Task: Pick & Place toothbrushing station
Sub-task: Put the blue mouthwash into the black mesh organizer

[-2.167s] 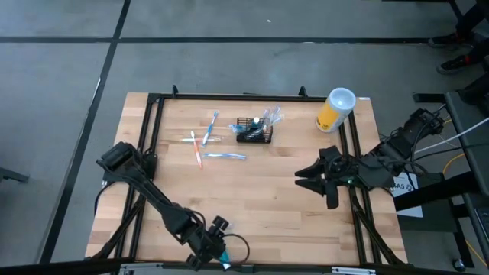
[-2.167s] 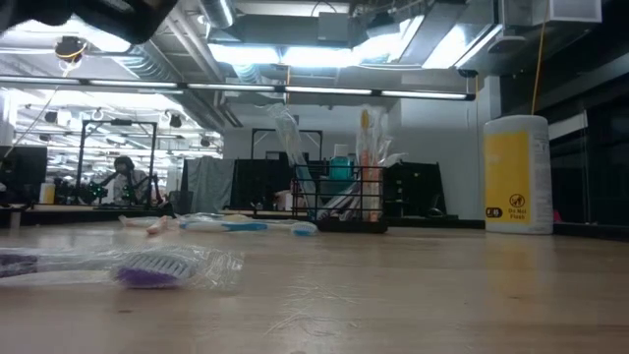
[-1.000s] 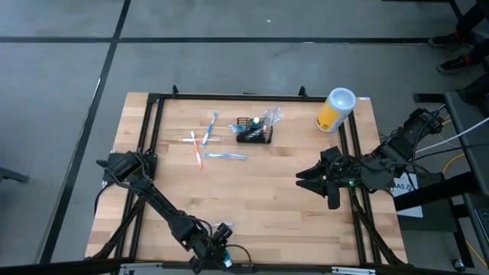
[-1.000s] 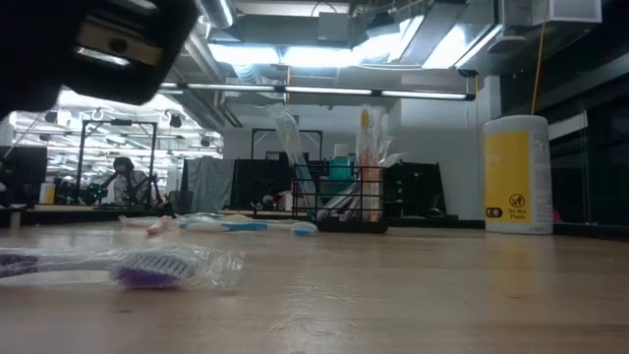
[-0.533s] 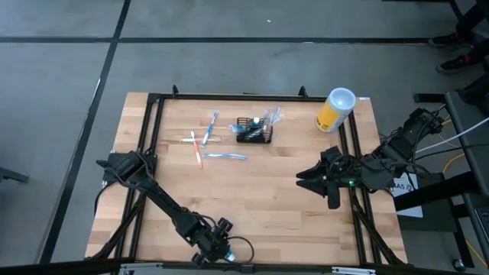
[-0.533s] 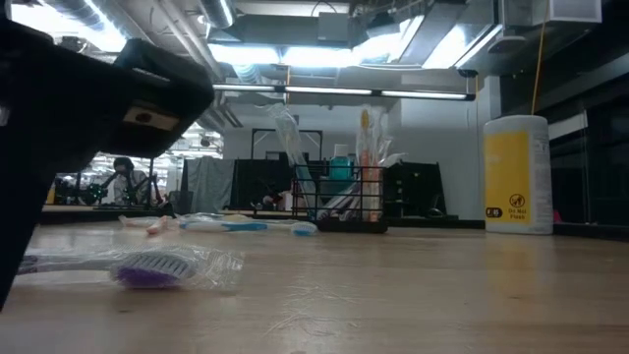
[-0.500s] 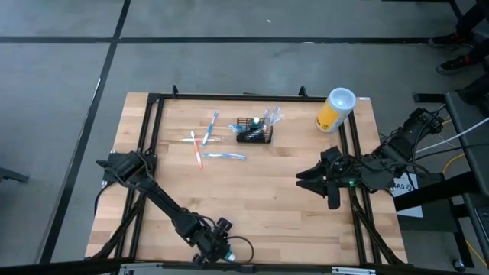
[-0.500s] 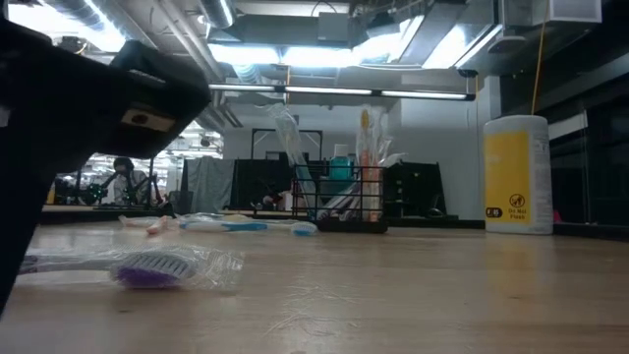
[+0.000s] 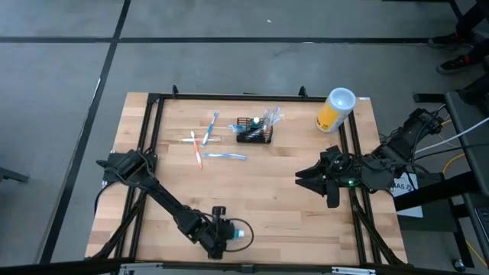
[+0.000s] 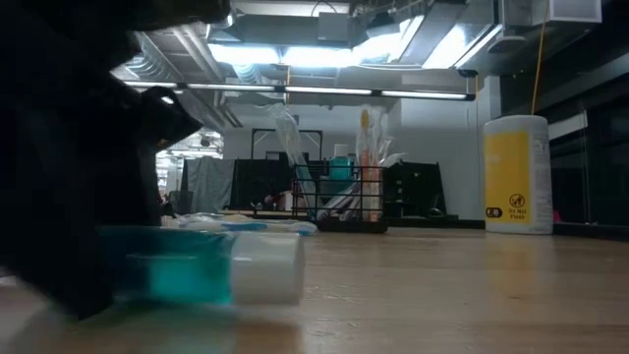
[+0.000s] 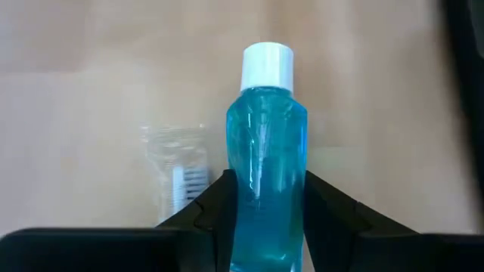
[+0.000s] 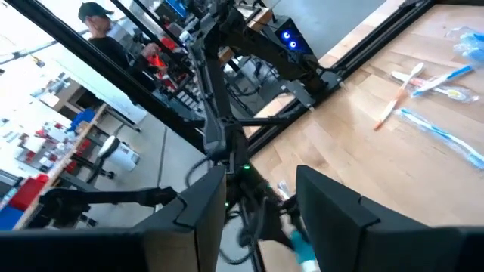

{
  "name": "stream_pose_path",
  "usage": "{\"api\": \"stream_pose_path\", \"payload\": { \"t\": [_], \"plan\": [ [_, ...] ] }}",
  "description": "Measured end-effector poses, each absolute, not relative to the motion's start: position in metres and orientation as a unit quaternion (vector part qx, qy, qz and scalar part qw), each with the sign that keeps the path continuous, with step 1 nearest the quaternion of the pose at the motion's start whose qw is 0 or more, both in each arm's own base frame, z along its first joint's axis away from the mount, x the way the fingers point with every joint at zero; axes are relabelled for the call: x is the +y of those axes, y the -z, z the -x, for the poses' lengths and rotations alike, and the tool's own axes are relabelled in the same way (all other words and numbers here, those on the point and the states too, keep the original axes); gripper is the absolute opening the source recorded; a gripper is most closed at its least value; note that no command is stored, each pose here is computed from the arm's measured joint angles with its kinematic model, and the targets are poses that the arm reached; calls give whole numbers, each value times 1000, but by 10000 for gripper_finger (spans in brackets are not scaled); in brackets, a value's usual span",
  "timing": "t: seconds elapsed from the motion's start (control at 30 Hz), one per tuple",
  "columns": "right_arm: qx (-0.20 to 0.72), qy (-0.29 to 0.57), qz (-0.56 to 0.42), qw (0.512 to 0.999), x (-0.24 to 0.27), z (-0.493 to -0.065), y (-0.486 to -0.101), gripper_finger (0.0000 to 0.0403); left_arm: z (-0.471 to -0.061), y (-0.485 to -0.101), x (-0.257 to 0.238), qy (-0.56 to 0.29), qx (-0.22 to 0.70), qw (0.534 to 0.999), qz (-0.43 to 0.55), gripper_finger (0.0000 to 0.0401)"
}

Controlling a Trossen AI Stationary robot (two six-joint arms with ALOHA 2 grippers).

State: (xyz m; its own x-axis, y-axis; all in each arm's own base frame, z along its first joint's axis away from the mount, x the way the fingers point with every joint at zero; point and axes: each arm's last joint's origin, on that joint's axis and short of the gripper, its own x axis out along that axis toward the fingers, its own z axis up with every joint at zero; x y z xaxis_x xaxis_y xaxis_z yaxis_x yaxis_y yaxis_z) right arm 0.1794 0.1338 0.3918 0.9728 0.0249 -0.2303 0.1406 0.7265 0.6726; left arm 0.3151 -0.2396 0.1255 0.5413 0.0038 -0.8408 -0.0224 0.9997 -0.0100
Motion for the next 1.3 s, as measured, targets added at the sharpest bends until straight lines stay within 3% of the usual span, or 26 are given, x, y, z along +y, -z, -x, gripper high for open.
{"api": "stream_pose_path", "payload": {
  "t": [0.37, 0.53, 0.83, 1.0, 1.13, 1.3],
  "plan": [
    [96, 31, -359, 928, 143, -190, -389, 164, -330, -123, -192, -186, 446, 874, -46, 125],
    [99, 38, -351, 930, 147, -195, -385, 164, -349, -125, -165, -235, 418, 877, 3, 122],
    [101, 29, -352, 930, 152, -194, -385, 164, -353, -130, -156, -177, 471, 861, 68, 193],
    [92, 43, -343, 934, 155, -190, -384, 164, -348, -157, -163, -180, 424, 884, 73, 234],
    [92, 49, -338, 935, 155, -189, -384, 164, -349, -168, -158, -180, 412, 891, 61, 247],
    [94, 51, -330, 938, 155, -189, -383, 164, -363, -172, -158, -88, 399, 911, 55, 248]
  ]
}}
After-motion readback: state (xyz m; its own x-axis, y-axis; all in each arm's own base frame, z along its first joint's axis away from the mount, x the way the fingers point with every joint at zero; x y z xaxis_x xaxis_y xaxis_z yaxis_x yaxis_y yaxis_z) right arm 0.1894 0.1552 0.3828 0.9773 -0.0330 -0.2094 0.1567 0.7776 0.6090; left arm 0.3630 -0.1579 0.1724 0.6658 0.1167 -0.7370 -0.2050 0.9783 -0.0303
